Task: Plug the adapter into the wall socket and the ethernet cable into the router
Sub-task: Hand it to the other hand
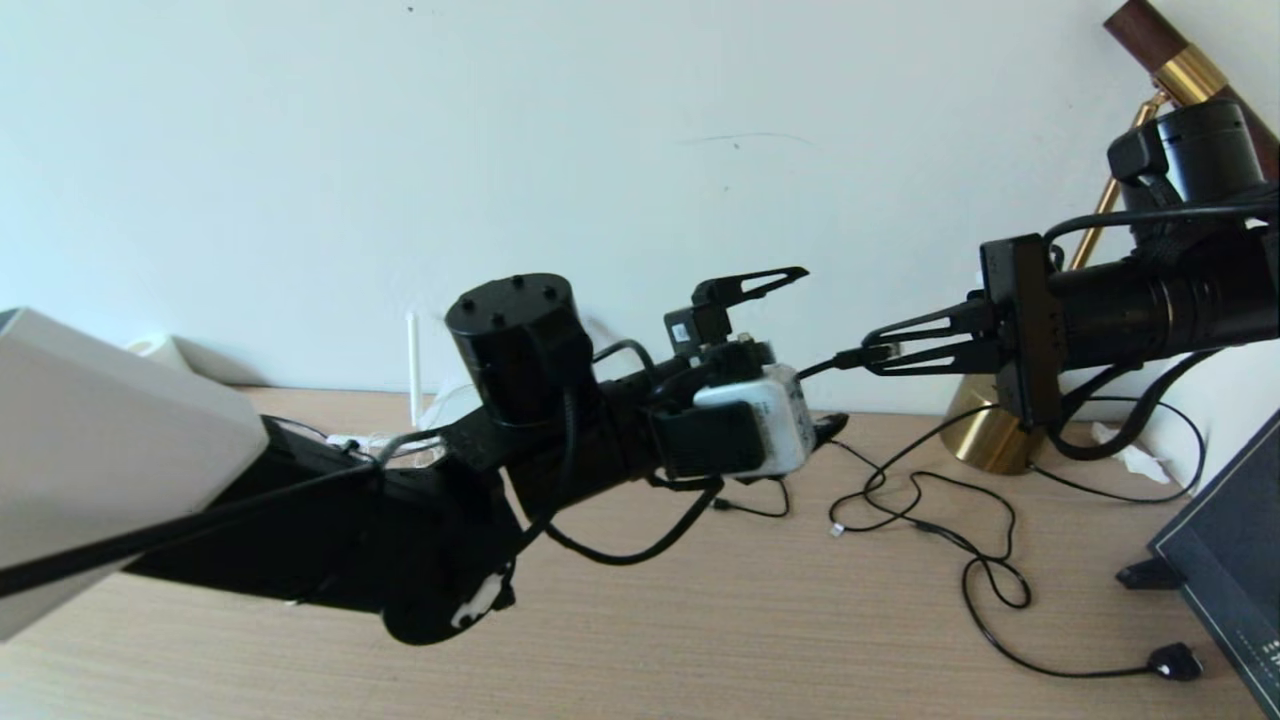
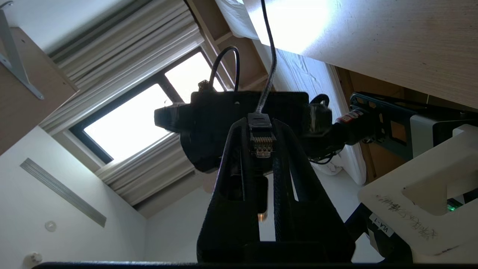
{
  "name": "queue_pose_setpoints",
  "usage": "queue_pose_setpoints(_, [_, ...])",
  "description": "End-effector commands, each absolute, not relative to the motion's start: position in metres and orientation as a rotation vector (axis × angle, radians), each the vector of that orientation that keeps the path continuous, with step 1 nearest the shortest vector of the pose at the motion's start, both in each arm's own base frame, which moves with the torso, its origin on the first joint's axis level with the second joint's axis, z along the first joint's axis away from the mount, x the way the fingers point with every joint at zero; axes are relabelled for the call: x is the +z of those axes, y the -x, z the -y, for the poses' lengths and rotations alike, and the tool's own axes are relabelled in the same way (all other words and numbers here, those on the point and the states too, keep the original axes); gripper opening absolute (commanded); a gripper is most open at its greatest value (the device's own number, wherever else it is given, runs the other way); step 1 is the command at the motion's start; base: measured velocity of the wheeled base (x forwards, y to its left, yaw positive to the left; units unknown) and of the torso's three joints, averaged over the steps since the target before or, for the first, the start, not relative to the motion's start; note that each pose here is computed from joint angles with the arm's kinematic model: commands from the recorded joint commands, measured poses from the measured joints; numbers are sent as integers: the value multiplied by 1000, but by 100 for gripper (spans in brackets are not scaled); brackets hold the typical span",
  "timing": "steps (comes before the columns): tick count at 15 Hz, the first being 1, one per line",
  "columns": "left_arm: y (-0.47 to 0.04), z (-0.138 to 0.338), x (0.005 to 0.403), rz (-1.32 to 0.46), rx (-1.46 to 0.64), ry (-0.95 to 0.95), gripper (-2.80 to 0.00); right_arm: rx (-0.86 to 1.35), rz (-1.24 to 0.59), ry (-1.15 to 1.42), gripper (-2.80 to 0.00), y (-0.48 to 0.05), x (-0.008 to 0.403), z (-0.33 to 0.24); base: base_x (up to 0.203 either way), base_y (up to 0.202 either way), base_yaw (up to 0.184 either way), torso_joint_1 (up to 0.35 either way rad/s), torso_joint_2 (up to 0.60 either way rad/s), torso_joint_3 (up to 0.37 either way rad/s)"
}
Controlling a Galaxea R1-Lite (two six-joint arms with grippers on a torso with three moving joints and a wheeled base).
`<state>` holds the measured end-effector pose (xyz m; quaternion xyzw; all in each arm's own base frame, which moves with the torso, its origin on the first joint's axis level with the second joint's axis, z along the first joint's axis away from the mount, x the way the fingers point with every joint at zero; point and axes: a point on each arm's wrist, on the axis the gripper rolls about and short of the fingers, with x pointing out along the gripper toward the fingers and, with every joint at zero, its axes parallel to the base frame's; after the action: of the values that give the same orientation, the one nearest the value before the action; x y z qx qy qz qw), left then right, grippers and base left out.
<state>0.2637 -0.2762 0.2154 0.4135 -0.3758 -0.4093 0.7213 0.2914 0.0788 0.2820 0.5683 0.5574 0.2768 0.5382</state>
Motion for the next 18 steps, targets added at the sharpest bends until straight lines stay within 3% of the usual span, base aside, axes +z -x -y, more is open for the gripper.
queue_pose_setpoints(1, [-255,283,219,863,-921,-897,0,664,-1332,-1356,-280,-290,283,-79,0,0,0,0,0,0])
queue_pose_setpoints(18, [-243,274,215,702,-1003,-790,0,746,-1311,-1301,-280,-286,287,-77,0,0,0,0,0,0])
